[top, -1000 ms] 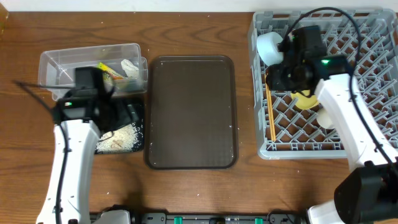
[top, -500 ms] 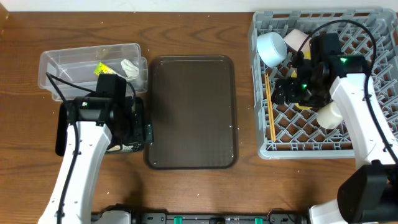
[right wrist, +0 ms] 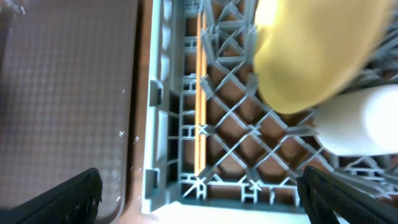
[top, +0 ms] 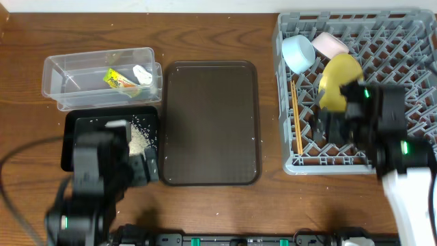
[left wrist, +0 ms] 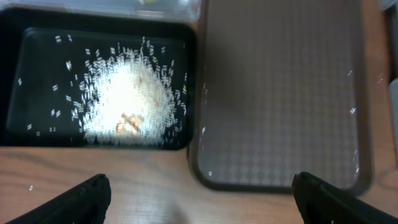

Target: Sort waste into correct bins and load items into the dishwasher rack

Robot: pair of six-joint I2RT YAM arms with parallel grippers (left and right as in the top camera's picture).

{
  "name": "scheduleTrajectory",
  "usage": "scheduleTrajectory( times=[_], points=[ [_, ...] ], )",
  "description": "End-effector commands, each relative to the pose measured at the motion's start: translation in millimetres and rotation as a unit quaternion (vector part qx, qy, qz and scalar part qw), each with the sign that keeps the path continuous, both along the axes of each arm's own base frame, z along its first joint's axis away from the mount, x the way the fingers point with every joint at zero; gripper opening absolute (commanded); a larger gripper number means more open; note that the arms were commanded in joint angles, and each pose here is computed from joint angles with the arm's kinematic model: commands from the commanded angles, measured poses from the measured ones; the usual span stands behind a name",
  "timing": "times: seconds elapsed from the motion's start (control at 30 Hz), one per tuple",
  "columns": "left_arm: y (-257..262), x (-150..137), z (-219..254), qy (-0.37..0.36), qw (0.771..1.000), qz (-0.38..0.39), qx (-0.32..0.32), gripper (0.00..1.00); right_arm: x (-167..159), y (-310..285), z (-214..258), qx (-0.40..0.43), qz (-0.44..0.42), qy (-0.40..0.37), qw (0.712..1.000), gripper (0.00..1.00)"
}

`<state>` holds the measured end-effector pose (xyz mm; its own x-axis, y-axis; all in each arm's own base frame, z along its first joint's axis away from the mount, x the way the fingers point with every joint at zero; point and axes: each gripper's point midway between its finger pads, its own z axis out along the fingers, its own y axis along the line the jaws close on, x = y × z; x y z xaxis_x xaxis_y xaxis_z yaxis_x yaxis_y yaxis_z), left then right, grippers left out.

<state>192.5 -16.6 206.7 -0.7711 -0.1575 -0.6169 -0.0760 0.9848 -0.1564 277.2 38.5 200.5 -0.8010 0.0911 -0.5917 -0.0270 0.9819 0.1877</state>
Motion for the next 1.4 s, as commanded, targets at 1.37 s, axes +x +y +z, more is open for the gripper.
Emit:
scheduleTrajectory(
  times=[1.37],
  points=[
    [2, -20, 11, -0.089, 0.995, 0.024, -0.022, 0.96, -104, -30, 16, -0.05, -0.039, -0.181, 0.982, 0.99]
  ],
)
